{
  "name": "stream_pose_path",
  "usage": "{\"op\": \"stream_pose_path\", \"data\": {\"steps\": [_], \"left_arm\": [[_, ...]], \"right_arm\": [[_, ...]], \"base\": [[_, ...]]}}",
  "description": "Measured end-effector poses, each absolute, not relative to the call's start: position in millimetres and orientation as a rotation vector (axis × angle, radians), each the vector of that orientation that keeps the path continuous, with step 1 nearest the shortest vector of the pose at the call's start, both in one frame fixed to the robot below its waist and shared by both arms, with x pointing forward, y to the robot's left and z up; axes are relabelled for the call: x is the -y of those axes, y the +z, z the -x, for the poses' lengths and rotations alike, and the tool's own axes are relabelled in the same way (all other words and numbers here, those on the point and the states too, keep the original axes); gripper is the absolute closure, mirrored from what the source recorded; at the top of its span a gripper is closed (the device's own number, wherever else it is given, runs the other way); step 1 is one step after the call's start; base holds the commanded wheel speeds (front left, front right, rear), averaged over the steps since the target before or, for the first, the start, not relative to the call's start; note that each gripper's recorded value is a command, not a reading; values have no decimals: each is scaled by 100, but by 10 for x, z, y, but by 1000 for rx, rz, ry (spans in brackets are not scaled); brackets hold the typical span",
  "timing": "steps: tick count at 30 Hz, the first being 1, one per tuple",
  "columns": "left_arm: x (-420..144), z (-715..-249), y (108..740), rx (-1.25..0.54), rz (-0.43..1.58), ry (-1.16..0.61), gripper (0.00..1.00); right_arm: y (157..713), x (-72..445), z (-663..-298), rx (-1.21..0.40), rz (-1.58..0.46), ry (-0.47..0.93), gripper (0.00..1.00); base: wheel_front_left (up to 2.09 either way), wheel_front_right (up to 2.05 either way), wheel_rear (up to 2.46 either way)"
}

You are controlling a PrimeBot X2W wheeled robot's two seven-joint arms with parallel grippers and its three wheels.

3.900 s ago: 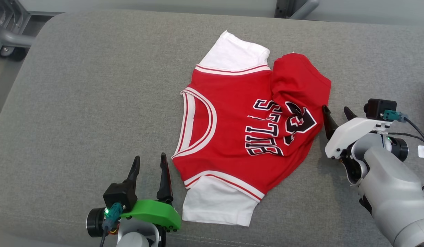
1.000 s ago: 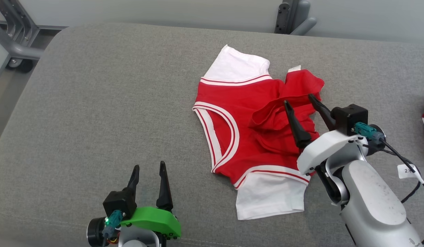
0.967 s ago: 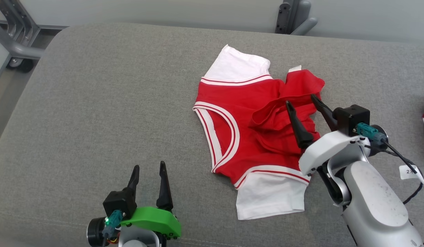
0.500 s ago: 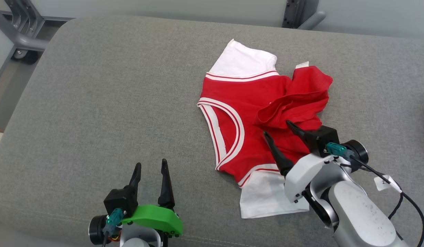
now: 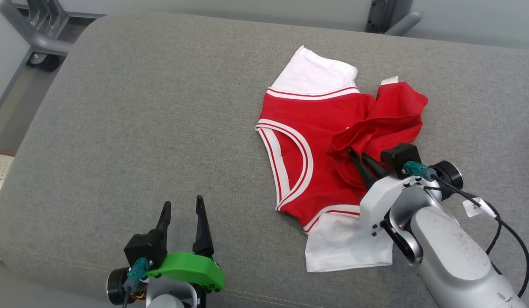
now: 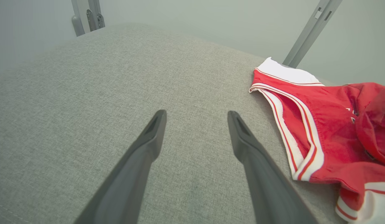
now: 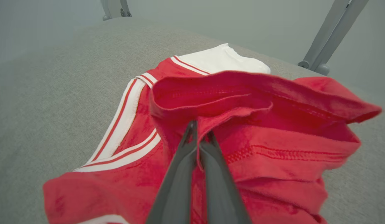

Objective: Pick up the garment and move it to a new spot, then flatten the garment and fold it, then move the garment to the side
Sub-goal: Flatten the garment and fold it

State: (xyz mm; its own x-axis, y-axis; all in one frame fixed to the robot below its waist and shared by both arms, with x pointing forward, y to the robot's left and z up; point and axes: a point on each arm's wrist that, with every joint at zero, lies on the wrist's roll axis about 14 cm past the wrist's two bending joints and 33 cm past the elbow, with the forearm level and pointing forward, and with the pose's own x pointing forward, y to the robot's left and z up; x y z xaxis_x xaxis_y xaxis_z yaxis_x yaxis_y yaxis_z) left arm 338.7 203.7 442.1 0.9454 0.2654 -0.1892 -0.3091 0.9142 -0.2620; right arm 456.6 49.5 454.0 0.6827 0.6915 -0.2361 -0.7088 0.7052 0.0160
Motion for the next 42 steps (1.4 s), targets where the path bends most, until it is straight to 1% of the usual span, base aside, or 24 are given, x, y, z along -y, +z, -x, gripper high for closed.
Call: {"op": "stream_pose_path", "data": {"steps": [5,10,14,17,19,21,24,31,35,42], "left_arm": [[-1961,-3431,4430,-149,298,270,0],[-1824,-3488,4432,-150,294,221,0],[-1690,-3558,4444,-149,291,173,0],[-1579,-3606,4450,-149,287,136,0],[-1489,-3653,4459,-149,286,106,0],[-1437,-3677,4461,-149,284,89,0],[-1398,-3698,4457,-151,283,75,0],[-1328,-3753,4424,-161,277,49,0],[-1296,-3763,4393,-171,275,37,0],[-1260,-3779,4408,-166,271,24,0]], "right_arm": [[4807,-242,-4690,-144,33,721,100],[5083,277,-4712,-69,23,618,100],[5210,747,-4596,-54,34,526,100],[5207,1092,-4450,-80,37,451,100],[5082,1389,-4270,-141,24,378,100],[4975,1550,-4167,-181,14,336,100],[4853,1686,-4077,-222,9,299,100],[4257,2114,-3846,-403,33,192,100],[4000,2233,-3752,-468,33,157,100],[3857,2289,-3678,-478,15,132,100]], "base": [[0,0,0],[0,0,0],[0,0,0],[0,0,0],[0,0,0],[0,0,0],[0,0,0],[0,0,0],[0,0,0],[0,0,0]]}}
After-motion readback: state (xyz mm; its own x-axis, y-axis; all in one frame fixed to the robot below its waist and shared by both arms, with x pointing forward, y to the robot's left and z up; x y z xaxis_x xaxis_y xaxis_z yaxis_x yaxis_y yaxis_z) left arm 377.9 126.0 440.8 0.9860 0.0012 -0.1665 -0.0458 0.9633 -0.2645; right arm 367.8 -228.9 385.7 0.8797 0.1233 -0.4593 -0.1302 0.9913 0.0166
